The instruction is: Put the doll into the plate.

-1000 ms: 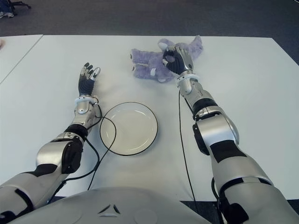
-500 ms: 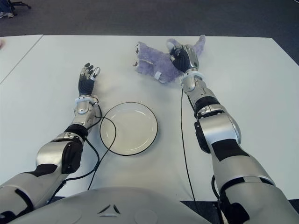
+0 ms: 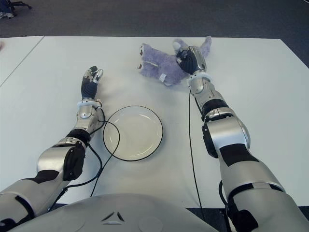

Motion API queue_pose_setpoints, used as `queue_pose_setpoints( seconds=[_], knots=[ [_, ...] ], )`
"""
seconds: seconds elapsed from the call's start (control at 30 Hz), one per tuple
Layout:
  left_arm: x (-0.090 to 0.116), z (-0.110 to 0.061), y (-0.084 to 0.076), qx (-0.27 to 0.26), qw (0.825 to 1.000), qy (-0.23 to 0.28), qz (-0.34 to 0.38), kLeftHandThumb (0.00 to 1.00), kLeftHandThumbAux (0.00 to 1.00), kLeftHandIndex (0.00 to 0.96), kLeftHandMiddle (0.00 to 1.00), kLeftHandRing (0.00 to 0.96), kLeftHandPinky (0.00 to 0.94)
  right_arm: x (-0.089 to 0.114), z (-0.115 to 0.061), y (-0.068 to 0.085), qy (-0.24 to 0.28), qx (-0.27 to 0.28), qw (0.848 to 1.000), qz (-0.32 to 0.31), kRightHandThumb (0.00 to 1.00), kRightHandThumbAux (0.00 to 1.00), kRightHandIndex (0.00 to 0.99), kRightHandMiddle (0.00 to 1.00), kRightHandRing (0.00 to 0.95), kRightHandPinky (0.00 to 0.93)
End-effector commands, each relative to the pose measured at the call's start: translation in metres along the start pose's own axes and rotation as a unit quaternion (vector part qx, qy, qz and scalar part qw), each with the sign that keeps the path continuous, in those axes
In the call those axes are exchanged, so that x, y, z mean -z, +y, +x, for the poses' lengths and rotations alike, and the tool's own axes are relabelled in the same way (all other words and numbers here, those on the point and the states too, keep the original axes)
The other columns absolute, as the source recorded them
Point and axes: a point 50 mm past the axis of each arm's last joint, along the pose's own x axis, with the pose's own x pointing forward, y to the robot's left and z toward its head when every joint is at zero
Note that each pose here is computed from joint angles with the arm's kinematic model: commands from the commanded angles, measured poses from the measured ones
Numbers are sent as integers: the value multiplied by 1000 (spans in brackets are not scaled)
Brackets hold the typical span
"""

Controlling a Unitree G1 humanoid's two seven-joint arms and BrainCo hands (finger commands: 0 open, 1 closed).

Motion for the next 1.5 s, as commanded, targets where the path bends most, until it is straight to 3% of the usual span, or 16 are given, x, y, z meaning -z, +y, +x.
queue_pose_setpoints(
  seconds=[0.03,0.47,0.63,0.8,1.2,1.37,1.5],
  knots=[
    [96,-76,10,-5,975,222,14,0,418,180,126,75,0,10,-2,-4,23,-9,1000,12,697,717,440,874,869,854],
    [92,-74,2,4,979,204,-11,0,385,188,136,93,22,2,-21,10,-61,5,992,111,698,716,440,879,876,874],
    [91,-72,1,4,978,208,-31,0,391,181,133,91,34,-7,-48,21,-157,-12,968,197,695,715,439,884,881,878],
    [89,-69,2,-5,977,206,-58,0,406,177,133,88,32,-14,-80,19,-230,-36,940,250,698,716,439,887,882,876],
    [65,-44,-4,-1,987,158,-30,0,412,190,155,111,32,4,-121,8,-211,-149,904,341,705,716,440,878,877,872],
    [60,-39,-5,4,988,154,-21,0,416,197,169,121,25,6,-124,4,-190,-187,891,367,704,716,439,891,893,886],
    [55,-33,-7,9,988,150,-19,0,420,199,175,125,18,11,-120,-5,-178,-192,890,373,703,717,439,898,899,887]
  ],
)
